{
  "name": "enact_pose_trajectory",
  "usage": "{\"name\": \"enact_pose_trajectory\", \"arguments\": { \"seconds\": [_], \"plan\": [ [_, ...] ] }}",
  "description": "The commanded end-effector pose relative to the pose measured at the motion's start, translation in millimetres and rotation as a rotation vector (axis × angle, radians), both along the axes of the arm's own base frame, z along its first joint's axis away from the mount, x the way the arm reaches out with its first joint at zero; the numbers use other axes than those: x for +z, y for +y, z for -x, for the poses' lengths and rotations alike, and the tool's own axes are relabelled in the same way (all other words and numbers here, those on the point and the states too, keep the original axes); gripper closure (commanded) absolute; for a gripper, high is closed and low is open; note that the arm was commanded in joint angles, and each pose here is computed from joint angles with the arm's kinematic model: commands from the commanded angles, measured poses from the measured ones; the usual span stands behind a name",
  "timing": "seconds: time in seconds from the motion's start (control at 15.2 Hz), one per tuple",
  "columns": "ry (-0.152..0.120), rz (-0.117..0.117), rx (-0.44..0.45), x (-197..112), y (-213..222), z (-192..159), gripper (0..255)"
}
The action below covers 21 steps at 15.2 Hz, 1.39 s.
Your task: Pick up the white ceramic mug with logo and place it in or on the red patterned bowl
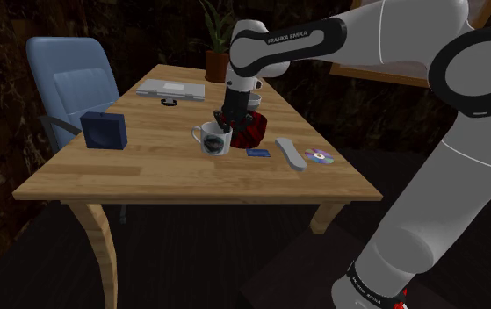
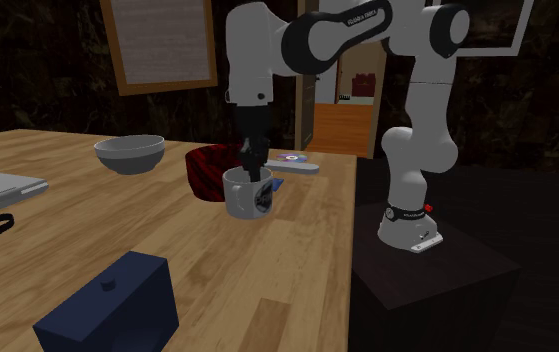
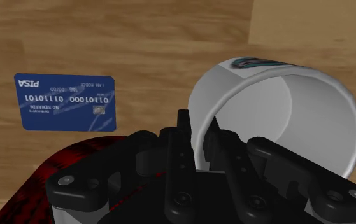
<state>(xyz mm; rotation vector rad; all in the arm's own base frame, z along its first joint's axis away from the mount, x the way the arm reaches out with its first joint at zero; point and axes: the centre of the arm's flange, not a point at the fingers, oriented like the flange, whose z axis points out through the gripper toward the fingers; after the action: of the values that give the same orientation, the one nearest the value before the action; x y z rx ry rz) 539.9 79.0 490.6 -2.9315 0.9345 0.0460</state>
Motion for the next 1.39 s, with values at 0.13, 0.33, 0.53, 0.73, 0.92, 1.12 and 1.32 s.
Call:
{"name": "enact_pose_trajectory", "arguments": {
  "seconds": [0.13, 0.33, 0.53, 0.73, 0.92, 1.12, 1.32],
  "plan": [
    [0.000, 0.000, 0.000, 20.6, -0.7, 0.4, 255],
    [0.000, 0.000, 0.000, 36.5, -0.7, 0.4, 255],
    [0.000, 0.000, 0.000, 52.3, -0.7, 0.4, 255],
    [0.000, 0.000, 0.000, 68.1, -0.7, 0.4, 255],
    [0.000, 0.000, 0.000, 84.0, -0.7, 0.4, 255],
    [0.000, 0.000, 0.000, 99.8, -0.7, 0.4, 255],
    [0.000, 0.000, 0.000, 115.7, -0.7, 0.4, 255]
  ]
}}
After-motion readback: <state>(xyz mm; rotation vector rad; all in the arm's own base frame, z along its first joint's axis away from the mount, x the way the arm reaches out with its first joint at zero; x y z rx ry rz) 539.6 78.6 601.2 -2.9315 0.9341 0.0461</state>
